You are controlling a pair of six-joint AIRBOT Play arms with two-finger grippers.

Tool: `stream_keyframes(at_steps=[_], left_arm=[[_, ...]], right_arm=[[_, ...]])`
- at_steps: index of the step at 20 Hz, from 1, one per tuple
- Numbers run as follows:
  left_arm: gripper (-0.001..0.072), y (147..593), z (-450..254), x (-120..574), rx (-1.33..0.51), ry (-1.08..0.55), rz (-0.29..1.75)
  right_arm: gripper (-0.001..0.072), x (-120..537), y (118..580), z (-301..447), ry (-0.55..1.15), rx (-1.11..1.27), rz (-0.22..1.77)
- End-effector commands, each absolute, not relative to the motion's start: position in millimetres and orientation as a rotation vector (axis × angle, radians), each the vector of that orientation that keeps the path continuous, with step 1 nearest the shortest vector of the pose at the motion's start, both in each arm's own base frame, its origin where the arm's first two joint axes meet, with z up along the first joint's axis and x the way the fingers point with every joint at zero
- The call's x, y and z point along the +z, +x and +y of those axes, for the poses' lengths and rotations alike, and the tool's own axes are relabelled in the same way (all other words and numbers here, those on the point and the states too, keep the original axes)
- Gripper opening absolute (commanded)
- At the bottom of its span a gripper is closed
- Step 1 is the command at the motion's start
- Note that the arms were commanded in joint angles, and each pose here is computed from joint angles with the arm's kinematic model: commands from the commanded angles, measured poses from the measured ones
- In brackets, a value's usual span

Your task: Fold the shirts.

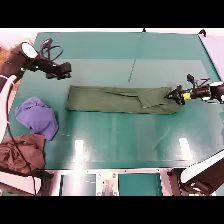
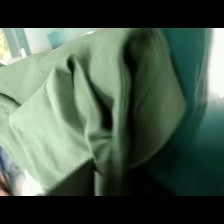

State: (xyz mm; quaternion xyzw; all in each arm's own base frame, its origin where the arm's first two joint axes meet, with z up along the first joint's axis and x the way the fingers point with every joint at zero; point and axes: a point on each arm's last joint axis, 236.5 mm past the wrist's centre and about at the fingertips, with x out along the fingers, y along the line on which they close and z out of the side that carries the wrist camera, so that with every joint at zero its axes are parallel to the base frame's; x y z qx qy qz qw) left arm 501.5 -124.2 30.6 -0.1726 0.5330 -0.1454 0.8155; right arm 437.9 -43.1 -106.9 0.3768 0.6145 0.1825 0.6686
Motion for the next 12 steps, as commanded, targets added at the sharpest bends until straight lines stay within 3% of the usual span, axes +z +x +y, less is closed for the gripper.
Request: stream_keyframes(at_steps=[1,6,12], left_arm=[[0.0023,493,-181,29,-0.433,-0.384,1.143],[0.0023,479,-314,-13,-0.591,-0.350,1.108],[0.0023,463,-446,-38,-0.759,-0.379,0.985]], right_arm=[[0.0020,-77,457,-28,0.795,0.497,1.352],[0.0019,30,473,-15,0.620,0.578,1.234],[0.0020,145,429,41,0.441,0.698,1.196]])
